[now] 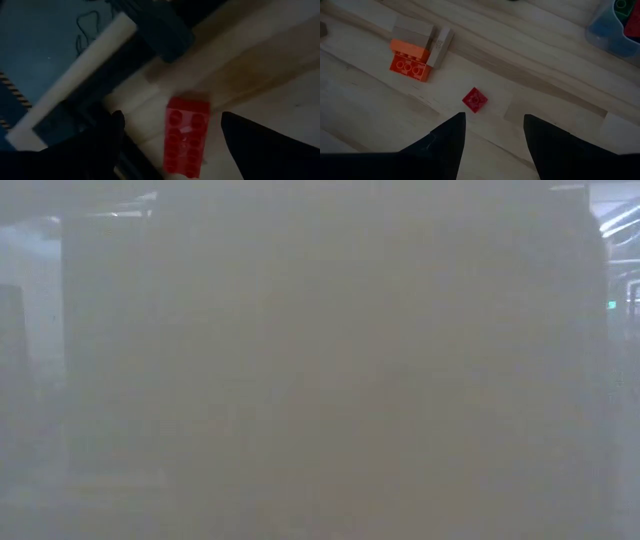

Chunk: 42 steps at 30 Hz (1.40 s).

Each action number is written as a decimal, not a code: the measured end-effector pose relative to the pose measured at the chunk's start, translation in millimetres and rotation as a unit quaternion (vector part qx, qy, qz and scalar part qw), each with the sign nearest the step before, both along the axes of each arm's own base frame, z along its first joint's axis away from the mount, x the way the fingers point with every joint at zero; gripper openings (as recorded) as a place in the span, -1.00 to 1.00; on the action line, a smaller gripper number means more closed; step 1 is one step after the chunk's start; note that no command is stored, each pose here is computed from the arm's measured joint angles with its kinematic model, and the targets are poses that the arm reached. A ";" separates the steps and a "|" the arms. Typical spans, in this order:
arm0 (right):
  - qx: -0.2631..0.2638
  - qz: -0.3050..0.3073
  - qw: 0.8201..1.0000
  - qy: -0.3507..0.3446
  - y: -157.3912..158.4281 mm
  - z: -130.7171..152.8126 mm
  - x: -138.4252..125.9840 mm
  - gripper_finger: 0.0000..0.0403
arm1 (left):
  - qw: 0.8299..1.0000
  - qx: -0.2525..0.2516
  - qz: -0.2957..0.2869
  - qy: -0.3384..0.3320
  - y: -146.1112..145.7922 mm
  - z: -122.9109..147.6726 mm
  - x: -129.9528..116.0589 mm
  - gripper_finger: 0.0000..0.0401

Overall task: Sort blocks by size
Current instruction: Put the large red game piece into the transparent bin

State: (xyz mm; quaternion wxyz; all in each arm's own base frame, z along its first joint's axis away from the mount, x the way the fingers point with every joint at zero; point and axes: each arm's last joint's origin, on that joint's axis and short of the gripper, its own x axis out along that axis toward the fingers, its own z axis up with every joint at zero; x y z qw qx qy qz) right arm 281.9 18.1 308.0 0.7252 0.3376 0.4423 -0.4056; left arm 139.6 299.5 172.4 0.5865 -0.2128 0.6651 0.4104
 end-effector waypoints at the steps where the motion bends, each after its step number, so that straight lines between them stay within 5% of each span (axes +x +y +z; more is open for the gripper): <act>1: 0.000 0.000 1.000 0.000 0.0 0.0 0.0 0.07 | 1.000 -0.007 0.002 0.000 -0.1 -2.8 -1.2 0.68; 15: 0.000 0.000 1.000 0.000 -0.2 -0.1 0.2 0.07 | 0.998 -0.054 0.006 0.029 -0.8 -29.5 -8.9 0.62; 30: -0.001 -0.001 1.000 -0.004 -0.4 0.2 0.8 0.07 | 0.995 -0.095 0.006 -0.018 -0.4 -25.1 -6.1 -0.26; 35: -0.010 0.000 1.000 0.002 0.4 -0.1 -0.5 0.07 | 0.990 -0.124 0.023 -0.058 -2.8 -18.6 -4.0 -0.28; 42: -0.049 0.029 0.998 0.018 17.1 9.2 -18.4 0.05 | 0.984 -0.082 0.051 -0.147 -13.1 20.4 1.2 -0.17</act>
